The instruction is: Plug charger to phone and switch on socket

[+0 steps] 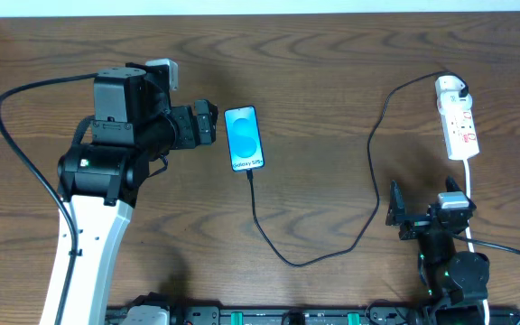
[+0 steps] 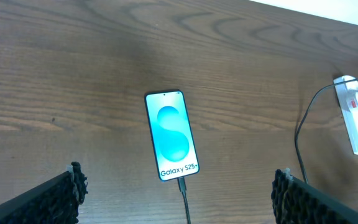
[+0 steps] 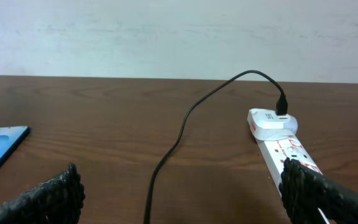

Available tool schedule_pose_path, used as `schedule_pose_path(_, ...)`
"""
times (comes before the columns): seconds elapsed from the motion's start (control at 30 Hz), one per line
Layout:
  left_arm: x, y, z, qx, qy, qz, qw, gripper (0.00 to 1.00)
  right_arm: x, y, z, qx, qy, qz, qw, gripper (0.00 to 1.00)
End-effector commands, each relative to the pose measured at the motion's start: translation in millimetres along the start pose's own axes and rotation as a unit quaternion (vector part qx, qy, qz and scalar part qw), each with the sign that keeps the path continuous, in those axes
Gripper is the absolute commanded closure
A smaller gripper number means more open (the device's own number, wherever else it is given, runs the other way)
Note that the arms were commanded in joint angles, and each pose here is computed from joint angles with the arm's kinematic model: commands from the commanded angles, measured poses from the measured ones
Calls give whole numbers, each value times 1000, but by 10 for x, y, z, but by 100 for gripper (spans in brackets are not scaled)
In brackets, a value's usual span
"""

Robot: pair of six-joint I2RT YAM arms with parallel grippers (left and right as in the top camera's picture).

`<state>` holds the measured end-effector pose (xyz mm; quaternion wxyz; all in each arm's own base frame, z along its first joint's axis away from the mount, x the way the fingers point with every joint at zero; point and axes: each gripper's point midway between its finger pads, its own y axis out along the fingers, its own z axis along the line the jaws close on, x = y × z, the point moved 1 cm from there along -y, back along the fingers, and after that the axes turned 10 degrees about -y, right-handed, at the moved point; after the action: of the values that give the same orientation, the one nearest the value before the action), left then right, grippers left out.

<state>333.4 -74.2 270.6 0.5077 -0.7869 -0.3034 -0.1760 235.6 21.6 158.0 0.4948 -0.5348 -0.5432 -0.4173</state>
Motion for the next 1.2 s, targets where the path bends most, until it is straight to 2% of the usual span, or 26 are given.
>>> schedule_pose_path(0.0, 23, -9, 19, 4, -2, -3, 1000, 4, -2, -3, 6, 2, -4, -2, 1000, 1)
schedule_pose_path(0.9, 22, -9, 21, 5, -2, -3, 1000, 4, -3, -3, 7, 2, -4, -2, 1000, 1)
schedule_pose_path(1.0, 41, -16, 79, 23, 0, -12, 1000, 4, -2, -3, 6, 2, -4, -2, 1000, 1)
schedule_pose_path(1.17, 41, -59, 121, 32, 66, -31, 997, 4, -2, -3, 6, 2, -4, -2, 1000, 1)
